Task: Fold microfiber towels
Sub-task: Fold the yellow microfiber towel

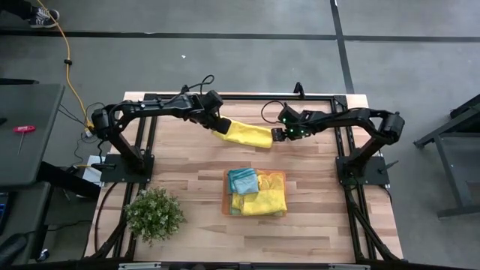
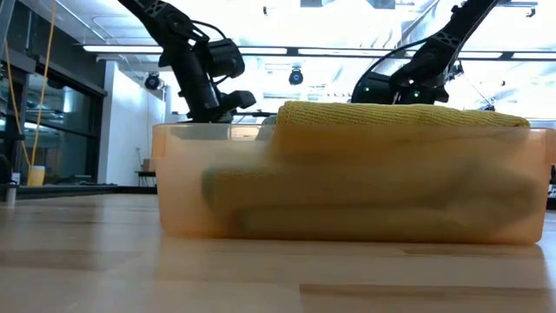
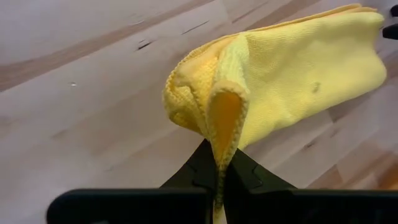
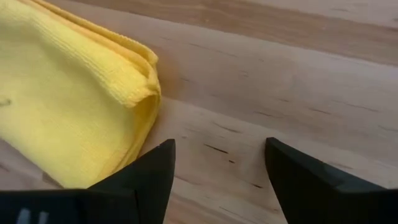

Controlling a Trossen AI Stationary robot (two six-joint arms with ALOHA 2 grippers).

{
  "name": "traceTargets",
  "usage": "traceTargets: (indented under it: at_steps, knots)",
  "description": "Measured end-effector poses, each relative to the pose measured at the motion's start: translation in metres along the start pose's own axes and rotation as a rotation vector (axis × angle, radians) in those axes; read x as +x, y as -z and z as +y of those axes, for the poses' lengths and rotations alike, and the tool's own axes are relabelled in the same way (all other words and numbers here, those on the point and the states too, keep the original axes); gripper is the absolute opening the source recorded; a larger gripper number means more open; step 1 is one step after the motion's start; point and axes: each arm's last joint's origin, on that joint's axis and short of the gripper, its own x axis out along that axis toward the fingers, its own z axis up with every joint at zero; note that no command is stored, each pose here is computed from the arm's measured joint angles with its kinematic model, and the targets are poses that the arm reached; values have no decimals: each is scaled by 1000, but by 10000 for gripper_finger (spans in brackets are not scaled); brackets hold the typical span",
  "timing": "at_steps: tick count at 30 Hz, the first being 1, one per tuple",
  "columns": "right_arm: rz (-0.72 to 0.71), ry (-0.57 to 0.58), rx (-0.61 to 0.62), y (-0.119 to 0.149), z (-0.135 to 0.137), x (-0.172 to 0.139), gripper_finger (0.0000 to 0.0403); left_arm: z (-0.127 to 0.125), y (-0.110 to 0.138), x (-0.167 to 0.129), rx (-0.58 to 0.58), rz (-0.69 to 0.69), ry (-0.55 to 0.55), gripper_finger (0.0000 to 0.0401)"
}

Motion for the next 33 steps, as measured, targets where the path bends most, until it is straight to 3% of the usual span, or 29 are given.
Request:
traceTargets:
  at_steps: [3, 6, 15, 26, 33]
  knots:
    - [-25, 13, 24, 5, 5, 1, 228, -1, -1, 0, -10, -11, 5, 0]
    - [-26, 0, 66, 8, 10, 1, 194, -2, -2, 0, -26, -24, 19, 0]
    - [68, -117, 82, 21, 25, 3, 11, -3, -3, 0, -44, -32, 30, 0]
    - [-13, -139, 174, 14, 28, 4, 3, -13, 3, 1, -53, -18, 67, 0]
    - [10, -120, 171, 17, 28, 19, 1, -38, 5, -1, -86, -88, 208, 0]
